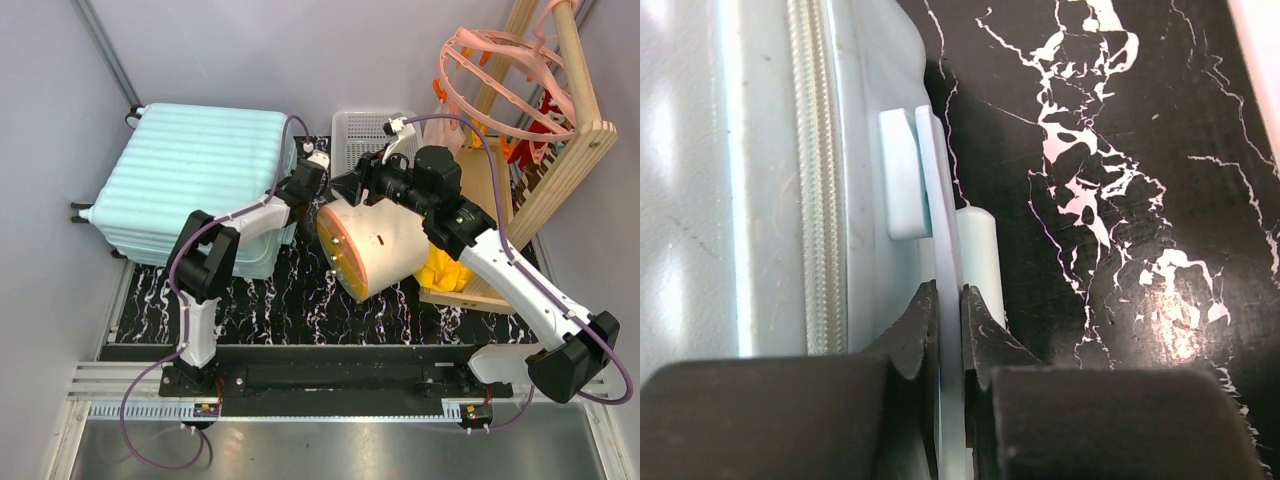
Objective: Open, take out, and arrange the luggage
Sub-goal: Adjust the luggage at the center of the board.
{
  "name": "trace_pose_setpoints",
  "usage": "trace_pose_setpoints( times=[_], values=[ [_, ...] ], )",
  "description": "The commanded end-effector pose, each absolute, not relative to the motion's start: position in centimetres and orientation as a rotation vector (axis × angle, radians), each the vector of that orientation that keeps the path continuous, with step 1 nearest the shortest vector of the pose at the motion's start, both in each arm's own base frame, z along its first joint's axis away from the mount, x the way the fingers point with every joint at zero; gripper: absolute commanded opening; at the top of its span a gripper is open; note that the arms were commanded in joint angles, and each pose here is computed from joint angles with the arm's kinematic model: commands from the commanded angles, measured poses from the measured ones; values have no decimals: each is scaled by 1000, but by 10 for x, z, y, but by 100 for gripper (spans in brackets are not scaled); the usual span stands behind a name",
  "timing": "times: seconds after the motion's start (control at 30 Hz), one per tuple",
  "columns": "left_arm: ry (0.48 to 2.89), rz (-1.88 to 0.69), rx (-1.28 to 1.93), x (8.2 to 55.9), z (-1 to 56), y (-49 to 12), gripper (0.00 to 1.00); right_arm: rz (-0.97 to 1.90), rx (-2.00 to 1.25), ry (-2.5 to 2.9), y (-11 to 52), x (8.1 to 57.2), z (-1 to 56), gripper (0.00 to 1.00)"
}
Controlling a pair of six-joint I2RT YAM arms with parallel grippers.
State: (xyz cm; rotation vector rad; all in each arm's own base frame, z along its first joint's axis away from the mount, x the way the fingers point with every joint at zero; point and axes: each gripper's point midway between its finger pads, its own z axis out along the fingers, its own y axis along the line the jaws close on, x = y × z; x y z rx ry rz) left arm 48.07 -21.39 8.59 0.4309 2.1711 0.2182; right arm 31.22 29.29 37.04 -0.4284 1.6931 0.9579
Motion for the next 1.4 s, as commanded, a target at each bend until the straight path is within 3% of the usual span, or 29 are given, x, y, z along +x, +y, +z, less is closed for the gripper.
trace_pose_setpoints(
  times=[0.0, 0.7, 1.37],
  values=[
    [1982, -120, 776, 469, 103, -322, 0, 945, -429, 1653, 291, 314, 380, 60],
    [1805, -399, 1026, 392, 108, -390, 0, 899, -420, 1711, 297, 333, 360, 59],
    [1913, -354, 651, 318, 97, -282, 0, 870, -441, 1810, 320, 375, 323, 60]
  ],
)
